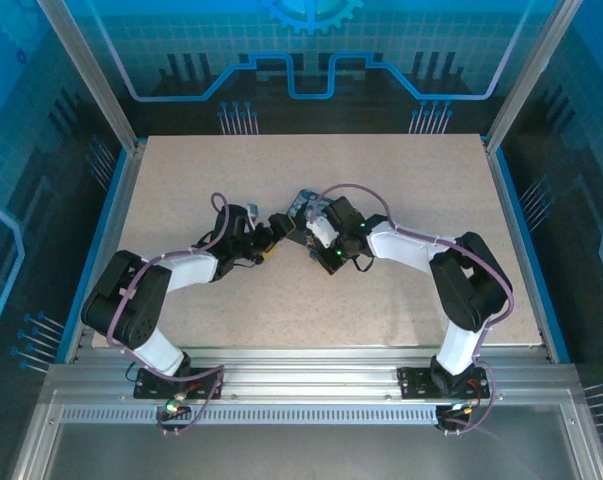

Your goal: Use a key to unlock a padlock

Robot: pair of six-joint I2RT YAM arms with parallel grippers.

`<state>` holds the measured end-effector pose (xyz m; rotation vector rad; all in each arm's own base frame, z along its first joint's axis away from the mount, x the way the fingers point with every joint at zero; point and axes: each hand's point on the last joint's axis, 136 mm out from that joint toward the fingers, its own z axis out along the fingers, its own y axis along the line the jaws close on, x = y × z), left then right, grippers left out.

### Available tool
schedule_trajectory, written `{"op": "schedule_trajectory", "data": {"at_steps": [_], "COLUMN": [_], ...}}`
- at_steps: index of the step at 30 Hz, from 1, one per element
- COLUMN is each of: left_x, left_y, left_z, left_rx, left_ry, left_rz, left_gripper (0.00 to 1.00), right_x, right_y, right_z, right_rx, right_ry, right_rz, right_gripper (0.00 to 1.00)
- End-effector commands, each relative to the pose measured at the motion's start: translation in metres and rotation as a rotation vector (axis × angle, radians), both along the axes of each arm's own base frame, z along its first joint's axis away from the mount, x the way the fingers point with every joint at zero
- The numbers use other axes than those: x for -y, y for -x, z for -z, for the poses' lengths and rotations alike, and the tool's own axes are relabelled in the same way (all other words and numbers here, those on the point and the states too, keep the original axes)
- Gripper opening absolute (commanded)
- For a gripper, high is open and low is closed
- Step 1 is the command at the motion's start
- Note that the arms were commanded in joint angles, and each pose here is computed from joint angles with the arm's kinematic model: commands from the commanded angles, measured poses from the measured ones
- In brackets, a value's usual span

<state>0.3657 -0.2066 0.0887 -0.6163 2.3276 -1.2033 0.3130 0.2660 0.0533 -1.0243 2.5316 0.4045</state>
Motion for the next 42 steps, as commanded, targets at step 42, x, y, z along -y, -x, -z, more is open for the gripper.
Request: {"op": "schedule_trajectory", "data": {"at_steps": [42], "left_x": [-0.009], "left_y": [0.053], "left_z": [0.017], "left_rx": [-0.126], "left_ry": [-0.073], "left_rz": [0.03], "left_gripper": [0.99], "right_x": [-0.006], "right_y": [-0.004], "right_z": [-0.01], "right_rx": [0.123], "right_ry": [0.063], "right_rz": [-0.078], "right_gripper": [0.0]}}
